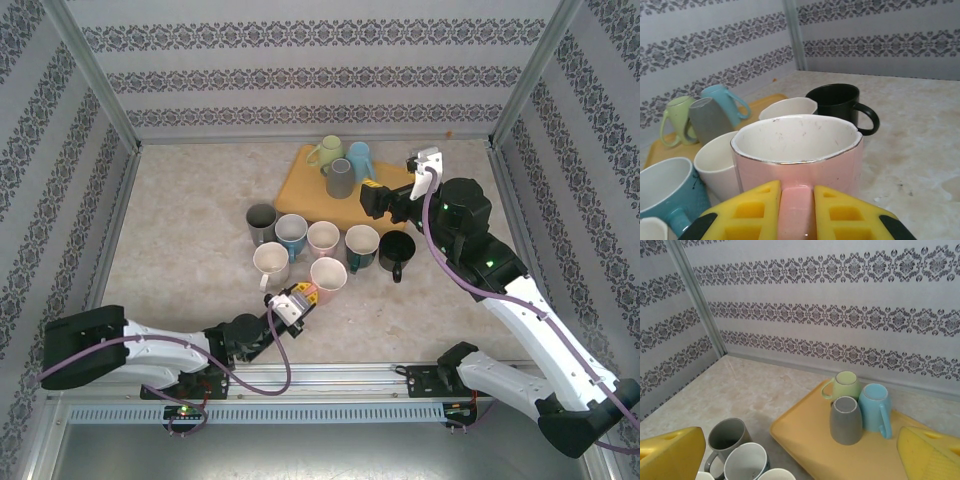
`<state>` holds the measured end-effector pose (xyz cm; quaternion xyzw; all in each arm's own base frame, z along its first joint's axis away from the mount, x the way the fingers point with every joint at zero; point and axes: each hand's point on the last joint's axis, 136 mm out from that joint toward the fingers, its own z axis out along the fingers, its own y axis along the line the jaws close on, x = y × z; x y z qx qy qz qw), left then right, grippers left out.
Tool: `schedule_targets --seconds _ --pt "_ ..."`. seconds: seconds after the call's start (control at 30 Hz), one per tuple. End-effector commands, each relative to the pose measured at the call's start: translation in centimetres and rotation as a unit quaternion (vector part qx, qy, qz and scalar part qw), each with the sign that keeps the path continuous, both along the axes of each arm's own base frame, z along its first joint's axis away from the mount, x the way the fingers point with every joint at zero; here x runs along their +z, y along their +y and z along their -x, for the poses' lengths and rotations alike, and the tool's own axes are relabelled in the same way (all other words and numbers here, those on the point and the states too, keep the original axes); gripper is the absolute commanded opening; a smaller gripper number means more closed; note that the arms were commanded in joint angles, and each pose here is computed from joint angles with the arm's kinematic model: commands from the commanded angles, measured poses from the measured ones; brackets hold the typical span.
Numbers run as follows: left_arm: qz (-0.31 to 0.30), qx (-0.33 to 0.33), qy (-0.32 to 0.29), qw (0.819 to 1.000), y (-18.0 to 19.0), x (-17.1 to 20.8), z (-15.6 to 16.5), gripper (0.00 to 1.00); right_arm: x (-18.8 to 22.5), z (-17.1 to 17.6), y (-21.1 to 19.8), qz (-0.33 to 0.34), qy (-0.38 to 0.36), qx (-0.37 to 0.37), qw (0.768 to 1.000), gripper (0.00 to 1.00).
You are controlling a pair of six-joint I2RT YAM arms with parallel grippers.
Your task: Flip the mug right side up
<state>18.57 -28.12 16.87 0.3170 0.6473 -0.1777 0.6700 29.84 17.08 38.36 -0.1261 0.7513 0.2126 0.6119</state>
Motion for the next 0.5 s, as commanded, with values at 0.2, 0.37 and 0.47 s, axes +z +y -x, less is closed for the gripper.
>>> schedule_targets --seconds 0.2,0.37,0.47 --pt "0.109 0.039 0.003 0.993 0.7 1.9 -0.8 0.0 -0.6 -0.9 -0.1 -0.006 0.009 -0.011 1.0 0.98" --pt "0.097 0.079 0.016 0.992 1.3 0.3 -1.8 0.0 -1.0 -0.9 -0.2 -0.001 0.011 -0.013 1.0 0.98" --pt "0.097 0.1 0.027 0.99 1.7 -0.5 -2.2 0.0 -1.4 -1.0 -0.1 0.001 0.013 -0.012 1.0 0.98"
